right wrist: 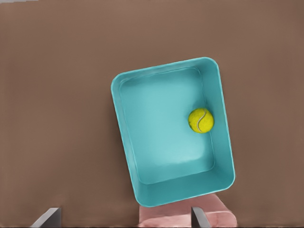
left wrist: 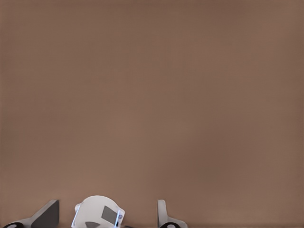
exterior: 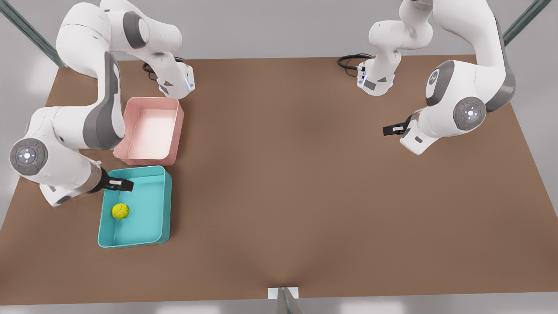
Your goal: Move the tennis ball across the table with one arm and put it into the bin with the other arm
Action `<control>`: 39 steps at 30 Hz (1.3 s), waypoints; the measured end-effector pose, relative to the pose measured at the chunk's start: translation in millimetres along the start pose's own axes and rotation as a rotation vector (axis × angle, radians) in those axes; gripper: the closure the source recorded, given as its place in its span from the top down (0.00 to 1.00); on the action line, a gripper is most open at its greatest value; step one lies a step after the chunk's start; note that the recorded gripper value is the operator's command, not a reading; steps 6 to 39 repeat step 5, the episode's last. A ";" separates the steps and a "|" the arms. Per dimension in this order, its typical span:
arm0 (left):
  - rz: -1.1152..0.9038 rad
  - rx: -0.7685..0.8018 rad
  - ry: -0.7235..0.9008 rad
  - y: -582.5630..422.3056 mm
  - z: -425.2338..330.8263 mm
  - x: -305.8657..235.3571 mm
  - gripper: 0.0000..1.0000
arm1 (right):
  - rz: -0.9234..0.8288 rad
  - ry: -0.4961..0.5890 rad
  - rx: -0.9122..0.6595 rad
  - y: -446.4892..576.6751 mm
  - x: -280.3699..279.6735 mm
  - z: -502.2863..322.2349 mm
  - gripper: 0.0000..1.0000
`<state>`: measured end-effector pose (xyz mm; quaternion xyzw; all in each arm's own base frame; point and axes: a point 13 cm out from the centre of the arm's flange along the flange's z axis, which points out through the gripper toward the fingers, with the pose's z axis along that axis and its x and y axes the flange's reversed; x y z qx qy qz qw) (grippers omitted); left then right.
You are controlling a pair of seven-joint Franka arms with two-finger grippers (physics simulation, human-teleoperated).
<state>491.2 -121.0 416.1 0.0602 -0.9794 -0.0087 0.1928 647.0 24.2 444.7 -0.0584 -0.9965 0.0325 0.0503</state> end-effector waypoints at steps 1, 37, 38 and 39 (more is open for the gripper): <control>0.000 0.000 0.000 -0.1 0.0 0.0 1.00 | 0.004 0.002 -0.006 -9.7 26.6 -26.1 1.00; -0.002 0.000 0.001 0.2 0.0 0.1 1.00 | 0.036 0.064 -0.018 -49.7 90.2 -47.2 1.00; -0.002 0.000 0.001 0.2 0.0 0.1 1.00 | 0.036 0.064 -0.018 -49.7 90.2 -47.2 1.00; -0.002 0.000 0.001 0.2 0.0 0.1 1.00 | 0.036 0.064 -0.018 -49.7 90.2 -47.2 1.00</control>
